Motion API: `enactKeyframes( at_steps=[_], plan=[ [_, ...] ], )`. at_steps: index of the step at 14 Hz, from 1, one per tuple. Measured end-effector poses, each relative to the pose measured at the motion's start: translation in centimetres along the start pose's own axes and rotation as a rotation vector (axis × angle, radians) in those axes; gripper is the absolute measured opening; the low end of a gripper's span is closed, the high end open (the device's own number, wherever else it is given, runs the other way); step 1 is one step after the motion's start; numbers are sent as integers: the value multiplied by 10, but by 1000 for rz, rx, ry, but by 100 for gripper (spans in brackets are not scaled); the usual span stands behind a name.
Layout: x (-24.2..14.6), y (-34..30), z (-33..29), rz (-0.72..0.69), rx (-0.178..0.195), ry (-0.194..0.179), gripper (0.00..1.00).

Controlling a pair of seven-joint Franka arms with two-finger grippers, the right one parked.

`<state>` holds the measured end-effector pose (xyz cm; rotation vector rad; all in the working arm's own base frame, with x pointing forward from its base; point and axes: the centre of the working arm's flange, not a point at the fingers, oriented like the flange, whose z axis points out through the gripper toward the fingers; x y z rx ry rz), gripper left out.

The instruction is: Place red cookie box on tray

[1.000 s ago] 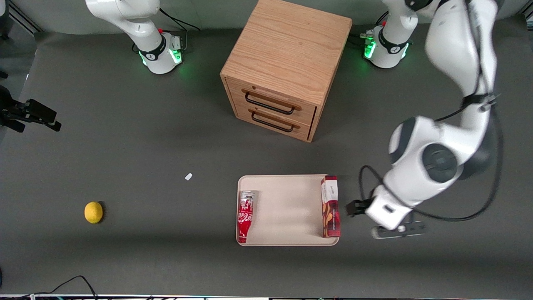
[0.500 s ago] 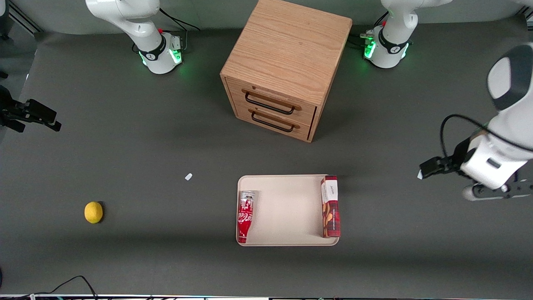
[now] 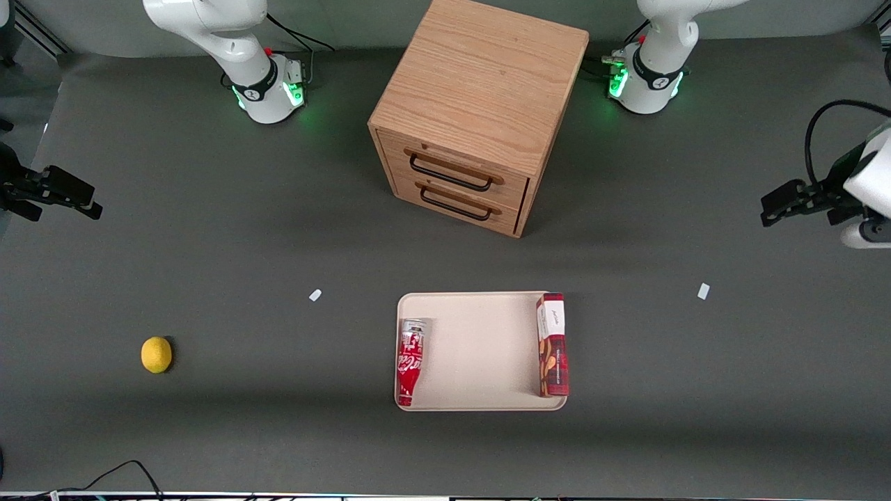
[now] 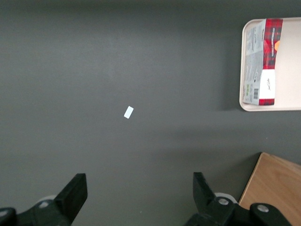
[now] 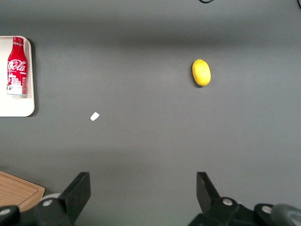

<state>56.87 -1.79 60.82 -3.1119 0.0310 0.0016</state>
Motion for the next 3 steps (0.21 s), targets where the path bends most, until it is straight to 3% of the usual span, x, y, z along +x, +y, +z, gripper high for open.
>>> enactKeyframes(
  at_steps=[3],
  plan=[
    [-8, 0, 0, 16, 5, -6, 100]
  ],
)
